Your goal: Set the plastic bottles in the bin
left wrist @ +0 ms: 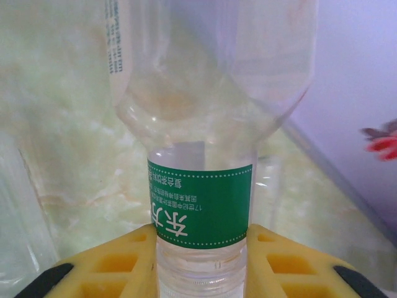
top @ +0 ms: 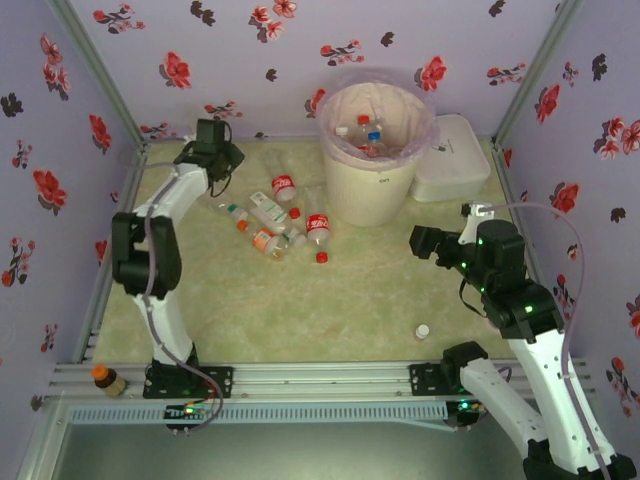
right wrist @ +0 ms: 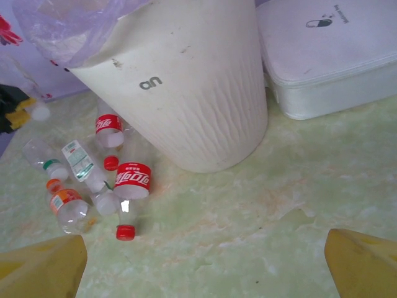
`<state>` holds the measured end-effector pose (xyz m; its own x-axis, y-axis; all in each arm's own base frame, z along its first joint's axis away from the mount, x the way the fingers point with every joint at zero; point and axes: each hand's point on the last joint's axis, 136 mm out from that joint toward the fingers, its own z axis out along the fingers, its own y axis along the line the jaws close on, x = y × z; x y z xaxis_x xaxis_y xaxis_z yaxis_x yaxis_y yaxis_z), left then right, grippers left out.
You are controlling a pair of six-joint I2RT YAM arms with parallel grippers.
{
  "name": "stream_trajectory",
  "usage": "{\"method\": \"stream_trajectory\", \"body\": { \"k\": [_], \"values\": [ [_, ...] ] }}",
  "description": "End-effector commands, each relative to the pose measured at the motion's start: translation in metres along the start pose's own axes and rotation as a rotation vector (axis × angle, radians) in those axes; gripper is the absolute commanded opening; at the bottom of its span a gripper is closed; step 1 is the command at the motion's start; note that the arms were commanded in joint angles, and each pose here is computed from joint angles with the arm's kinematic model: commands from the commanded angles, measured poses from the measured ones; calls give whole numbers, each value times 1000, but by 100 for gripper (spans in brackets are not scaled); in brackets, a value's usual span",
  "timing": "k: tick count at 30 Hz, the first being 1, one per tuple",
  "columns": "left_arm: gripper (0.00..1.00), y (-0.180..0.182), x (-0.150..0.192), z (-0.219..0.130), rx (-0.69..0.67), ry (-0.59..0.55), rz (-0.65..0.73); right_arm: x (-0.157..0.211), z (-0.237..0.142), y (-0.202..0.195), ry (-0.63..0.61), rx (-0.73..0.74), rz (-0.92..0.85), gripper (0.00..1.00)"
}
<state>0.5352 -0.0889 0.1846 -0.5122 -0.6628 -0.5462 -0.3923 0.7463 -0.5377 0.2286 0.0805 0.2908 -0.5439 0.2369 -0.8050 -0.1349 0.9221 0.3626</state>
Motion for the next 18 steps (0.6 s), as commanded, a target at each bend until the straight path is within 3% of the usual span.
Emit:
{"method": "stream_trajectory", "body": {
  "k": [1,6,11,14,18],
  "values": [
    [22,-18,-13,-53,89,-82,178,-24,-8,31,-43,-139,-8,99],
    [12,-43,28,-123,263,-86,406,-53,-12,88,-26,-404,-12,99],
    [1,-63,103,-190,477,-32,674,-91,-12,128,-46,-579,29,95],
    [0,-66,152,-225,624,30,778,-107,-5,141,-54,-632,61,93],
    [0,-66,195,-257,756,88,814,-111,7,163,-22,-697,75,93]
  ]
}}
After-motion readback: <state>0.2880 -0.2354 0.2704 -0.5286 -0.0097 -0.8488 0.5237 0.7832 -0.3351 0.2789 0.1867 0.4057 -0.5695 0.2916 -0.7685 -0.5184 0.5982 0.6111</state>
